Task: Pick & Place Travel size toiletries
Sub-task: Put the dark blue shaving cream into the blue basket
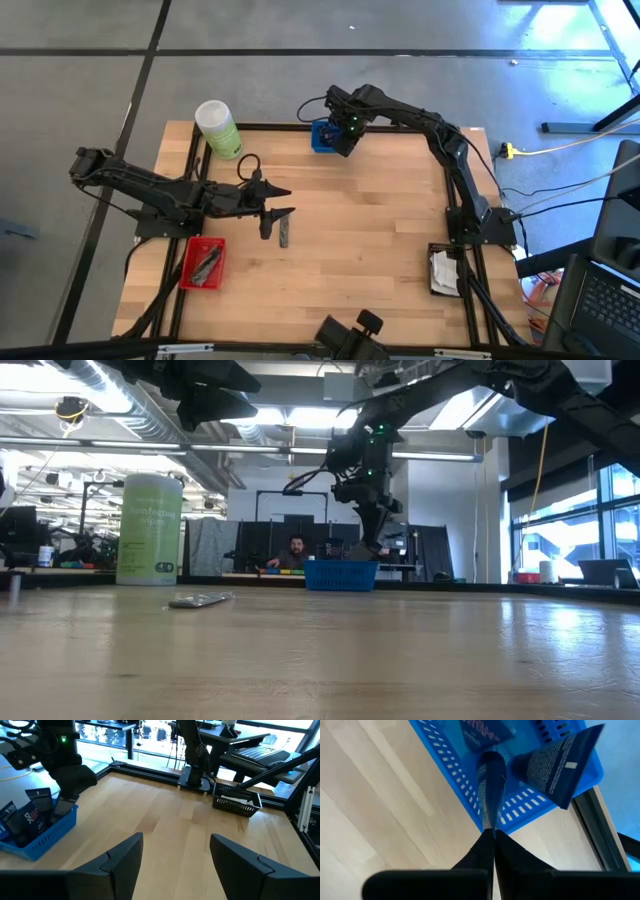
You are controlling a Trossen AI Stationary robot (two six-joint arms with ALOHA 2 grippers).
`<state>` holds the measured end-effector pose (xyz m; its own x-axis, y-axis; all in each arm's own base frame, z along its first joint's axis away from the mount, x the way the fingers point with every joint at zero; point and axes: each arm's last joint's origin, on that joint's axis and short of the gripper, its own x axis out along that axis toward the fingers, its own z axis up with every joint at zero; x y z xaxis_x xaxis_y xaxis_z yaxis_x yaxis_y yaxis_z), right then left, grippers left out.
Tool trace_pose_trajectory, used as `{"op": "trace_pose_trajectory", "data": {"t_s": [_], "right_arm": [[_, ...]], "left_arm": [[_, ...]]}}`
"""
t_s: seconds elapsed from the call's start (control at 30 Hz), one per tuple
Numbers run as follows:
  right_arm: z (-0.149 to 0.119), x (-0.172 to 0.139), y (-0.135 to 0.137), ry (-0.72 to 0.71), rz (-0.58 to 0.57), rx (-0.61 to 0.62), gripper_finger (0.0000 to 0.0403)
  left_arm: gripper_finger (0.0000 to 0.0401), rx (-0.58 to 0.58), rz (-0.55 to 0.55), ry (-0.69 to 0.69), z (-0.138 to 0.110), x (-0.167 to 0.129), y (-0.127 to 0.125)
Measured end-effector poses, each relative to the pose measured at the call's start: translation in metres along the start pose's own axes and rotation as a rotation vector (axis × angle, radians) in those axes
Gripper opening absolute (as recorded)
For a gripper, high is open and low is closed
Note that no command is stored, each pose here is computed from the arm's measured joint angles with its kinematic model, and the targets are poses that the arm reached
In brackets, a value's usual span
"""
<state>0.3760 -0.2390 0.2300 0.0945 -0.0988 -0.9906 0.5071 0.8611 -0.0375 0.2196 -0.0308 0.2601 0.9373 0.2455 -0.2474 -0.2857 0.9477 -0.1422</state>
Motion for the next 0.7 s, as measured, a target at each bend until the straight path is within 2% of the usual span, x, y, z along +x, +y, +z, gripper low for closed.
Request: {"op": "trace_pose_trajectory", "data": {"t_s": [0.2, 0.7], "right_arm": [[-0.0001, 0.0023, 0.0001, 0.010, 0.000, -0.009, 0.0010], [-0.0004, 0.0023, 0.0000, 0.013, -0.003, -0.025, 0.0066]], "left_arm": [[0.0230, 0.000, 0.000, 0.000, 0.0000, 0.0000, 0.0000], [0.0229, 0.000, 0.000, 0.001, -0.0001, 0.0000, 0.0000]]}}
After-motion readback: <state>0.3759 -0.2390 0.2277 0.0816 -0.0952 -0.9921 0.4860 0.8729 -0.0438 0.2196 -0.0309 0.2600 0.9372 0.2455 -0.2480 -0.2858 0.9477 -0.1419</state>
